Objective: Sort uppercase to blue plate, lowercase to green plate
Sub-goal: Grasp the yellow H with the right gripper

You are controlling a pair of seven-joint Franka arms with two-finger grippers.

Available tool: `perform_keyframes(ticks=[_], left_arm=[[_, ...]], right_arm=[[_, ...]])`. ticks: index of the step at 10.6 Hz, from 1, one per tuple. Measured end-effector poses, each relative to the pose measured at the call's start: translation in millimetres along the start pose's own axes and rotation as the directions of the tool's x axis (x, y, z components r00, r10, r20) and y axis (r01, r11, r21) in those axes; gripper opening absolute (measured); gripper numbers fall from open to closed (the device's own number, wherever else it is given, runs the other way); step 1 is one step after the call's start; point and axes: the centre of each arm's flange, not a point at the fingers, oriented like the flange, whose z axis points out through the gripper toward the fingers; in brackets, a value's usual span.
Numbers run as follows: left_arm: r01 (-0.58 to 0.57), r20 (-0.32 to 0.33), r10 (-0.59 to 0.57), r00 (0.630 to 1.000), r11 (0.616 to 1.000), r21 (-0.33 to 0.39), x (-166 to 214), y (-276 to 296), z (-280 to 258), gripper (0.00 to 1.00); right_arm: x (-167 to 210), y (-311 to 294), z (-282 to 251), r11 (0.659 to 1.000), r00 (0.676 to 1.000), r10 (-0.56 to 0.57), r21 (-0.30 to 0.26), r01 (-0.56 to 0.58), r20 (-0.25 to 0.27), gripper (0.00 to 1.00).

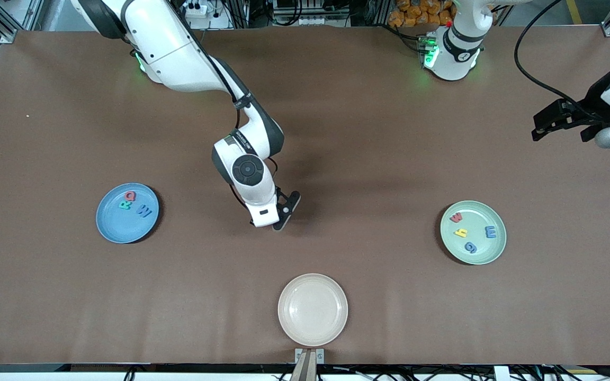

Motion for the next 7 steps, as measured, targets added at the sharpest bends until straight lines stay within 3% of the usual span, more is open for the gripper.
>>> perform_keyframes(ticks=[4,7], left_arm=[[0.000,0.000,0.000,1.000,1.000,0.000,0.0,0.1,0.2,1.00],[0.000,0.001,0.000,1.000,1.000,0.000,0.0,0.0,0.6,1.00]], right_arm=[[-5.3,12.3,-2.8,1.000,1.000,0.019,-0.014,-0.019,0.002,0.33],[-41.9,78.6,-34.1,0.992,0.992,0.120,-0.047,-0.118,0.033,0.33]])
